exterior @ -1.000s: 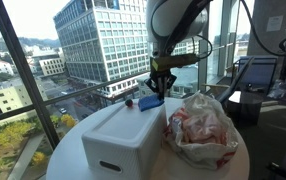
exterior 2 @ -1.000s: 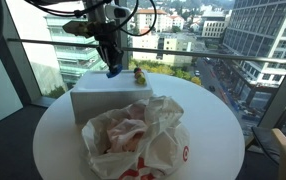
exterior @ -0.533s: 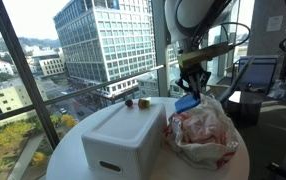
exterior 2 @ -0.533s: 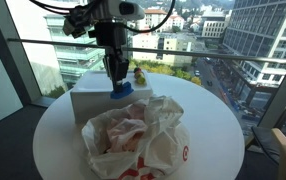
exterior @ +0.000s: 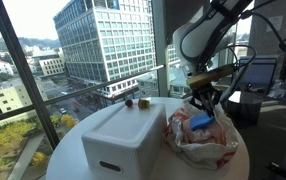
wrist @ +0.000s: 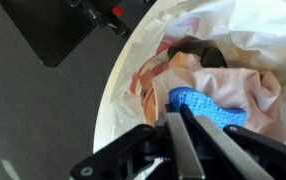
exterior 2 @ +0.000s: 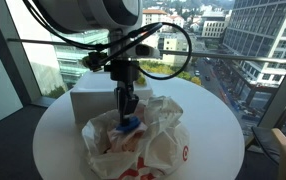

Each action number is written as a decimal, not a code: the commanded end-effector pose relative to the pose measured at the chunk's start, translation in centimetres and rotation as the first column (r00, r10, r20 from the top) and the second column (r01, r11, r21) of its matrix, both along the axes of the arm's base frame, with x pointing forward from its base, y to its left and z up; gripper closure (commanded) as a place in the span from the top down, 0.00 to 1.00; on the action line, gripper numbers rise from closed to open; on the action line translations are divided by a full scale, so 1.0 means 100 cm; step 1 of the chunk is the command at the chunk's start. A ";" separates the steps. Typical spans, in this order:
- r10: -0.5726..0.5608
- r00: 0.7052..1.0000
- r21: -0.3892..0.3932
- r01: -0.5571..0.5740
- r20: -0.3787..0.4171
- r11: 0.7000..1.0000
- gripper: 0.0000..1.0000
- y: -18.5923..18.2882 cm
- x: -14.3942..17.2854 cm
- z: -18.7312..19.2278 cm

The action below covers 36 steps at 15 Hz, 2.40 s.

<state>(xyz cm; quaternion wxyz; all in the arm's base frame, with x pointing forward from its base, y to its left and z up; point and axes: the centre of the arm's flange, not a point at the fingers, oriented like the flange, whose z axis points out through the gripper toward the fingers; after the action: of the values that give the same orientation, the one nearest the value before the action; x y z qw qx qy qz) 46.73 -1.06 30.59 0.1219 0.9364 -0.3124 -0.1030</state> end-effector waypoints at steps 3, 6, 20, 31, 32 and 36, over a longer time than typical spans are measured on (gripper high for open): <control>-0.022 0.999 0.035 0.021 0.037 0.999 0.10 -0.022 0.044 -0.062; -0.001 0.999 0.072 -0.003 0.051 0.997 0.44 -0.018 0.042 -0.058; 0.382 0.899 0.053 -0.401 0.216 0.915 1.00 0.085 0.096 0.071; 0.840 0.530 0.059 -0.848 0.116 0.527 1.00 0.120 0.173 0.076; 0.867 0.485 0.066 -0.875 0.117 0.480 1.00 0.116 0.182 0.072; 0.944 0.315 0.089 -0.948 0.101 0.306 1.00 0.101 0.214 0.051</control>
<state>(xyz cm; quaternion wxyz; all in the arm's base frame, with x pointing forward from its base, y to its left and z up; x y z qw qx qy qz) 64.22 9.78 36.28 0.0875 0.9663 0.2413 -0.0182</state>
